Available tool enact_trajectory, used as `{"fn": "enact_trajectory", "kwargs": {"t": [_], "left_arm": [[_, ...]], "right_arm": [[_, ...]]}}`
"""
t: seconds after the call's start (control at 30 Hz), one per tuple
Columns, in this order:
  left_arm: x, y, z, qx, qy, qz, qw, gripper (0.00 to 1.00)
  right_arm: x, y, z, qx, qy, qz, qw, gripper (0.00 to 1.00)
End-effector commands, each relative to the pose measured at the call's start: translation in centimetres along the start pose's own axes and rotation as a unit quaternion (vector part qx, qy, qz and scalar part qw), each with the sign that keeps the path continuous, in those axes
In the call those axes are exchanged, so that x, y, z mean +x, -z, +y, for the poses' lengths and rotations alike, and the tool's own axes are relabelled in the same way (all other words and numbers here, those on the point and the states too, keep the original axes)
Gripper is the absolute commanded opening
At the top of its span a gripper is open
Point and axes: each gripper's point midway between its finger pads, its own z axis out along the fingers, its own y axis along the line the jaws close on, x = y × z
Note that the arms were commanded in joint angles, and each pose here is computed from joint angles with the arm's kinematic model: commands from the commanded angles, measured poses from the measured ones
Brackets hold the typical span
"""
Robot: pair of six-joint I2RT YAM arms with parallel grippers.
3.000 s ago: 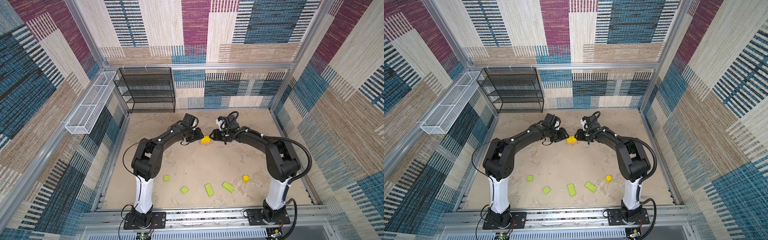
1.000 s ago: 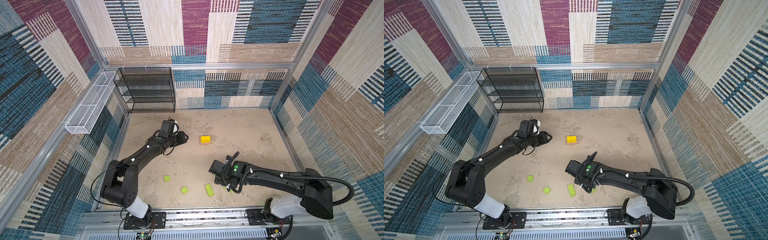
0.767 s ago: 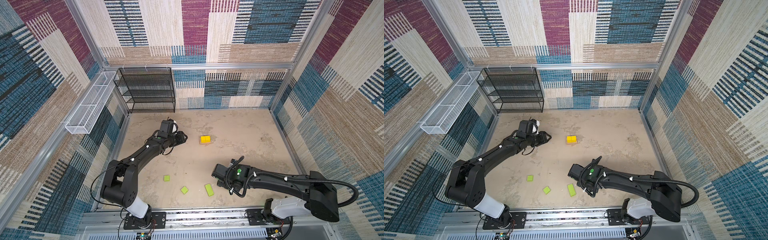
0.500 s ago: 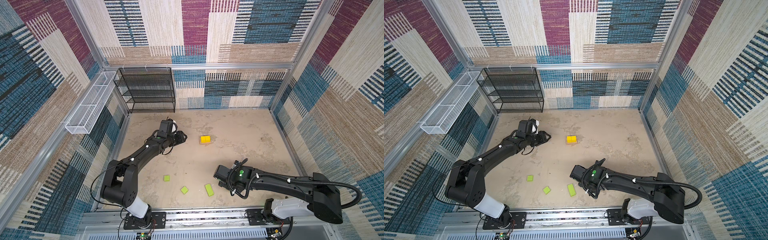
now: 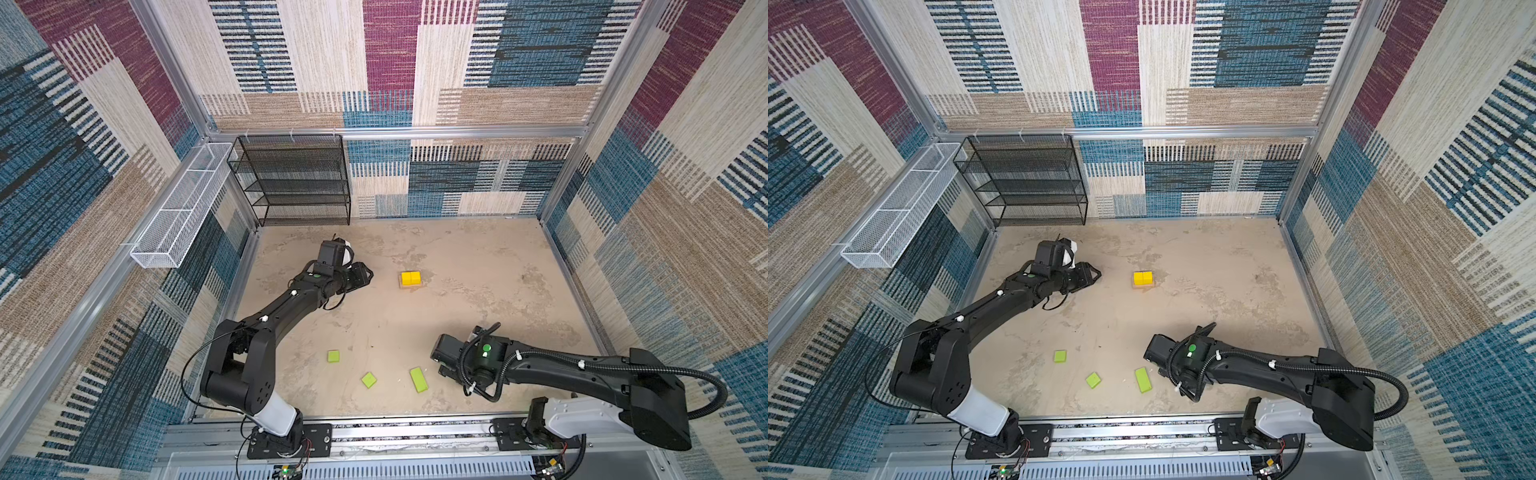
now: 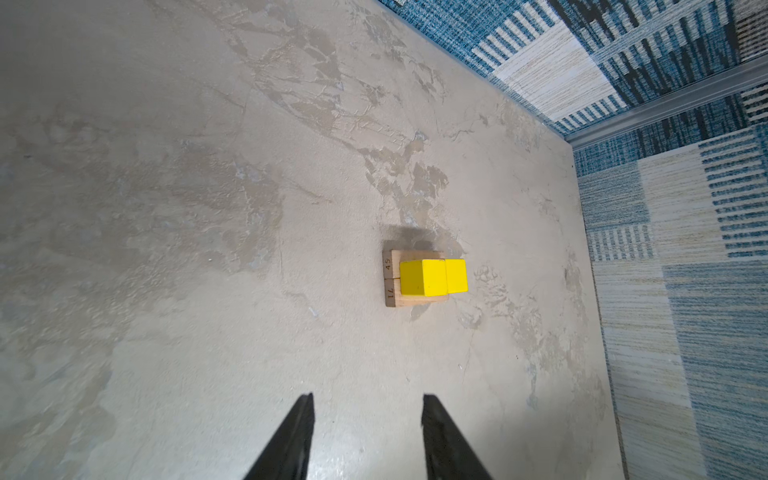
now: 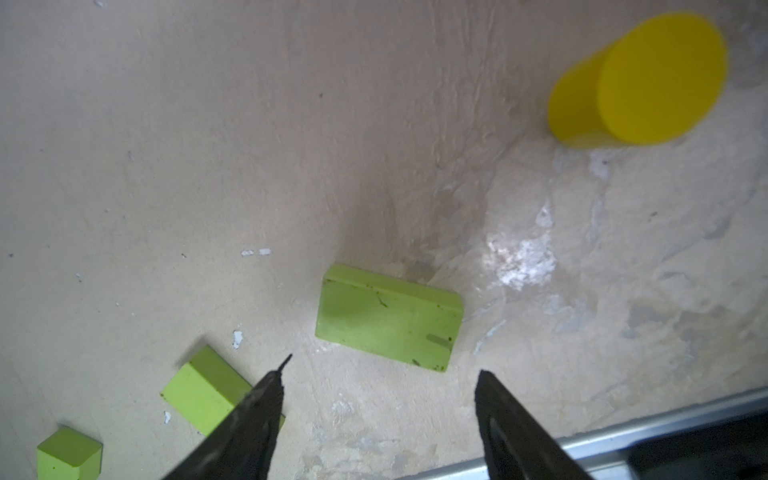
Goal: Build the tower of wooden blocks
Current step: 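Position the open right gripper over the long green block near the robot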
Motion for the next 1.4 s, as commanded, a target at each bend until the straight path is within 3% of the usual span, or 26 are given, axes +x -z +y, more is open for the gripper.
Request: {"fn": "enact_trajectory", "kwargs": {"t": [0.0, 0.53, 0.93, 1.37], "left_arm": [[-0.3, -0.1, -0.2, 0.006, -0.007, -0.005, 1.0, 0.47], [-0.2, 0.0, 0.1, 0.006, -0.003, -0.004, 1.0, 0.47], [-0.2, 0.1, 0.2, 0.007, -0.001, -0.004, 1.0, 0.47], [-0.1, 0.0, 0.3, 0.007, 0.0, -0.002, 1.0, 0.47]], "right_arm": [[0.1, 0.0, 0.0, -0.002, -0.012, 0.002, 1.0, 0.77], [0.0, -0.2, -0.3, -0.016, -0.028, -0.001, 0.999, 0.86], [-0.1, -0.5, 0.2, -0.021, -0.017, -0.008, 1.0, 0.98], [-0.6, -1.0, 0.7, -0.027, -0.007, -0.012, 1.0, 0.96]]}}
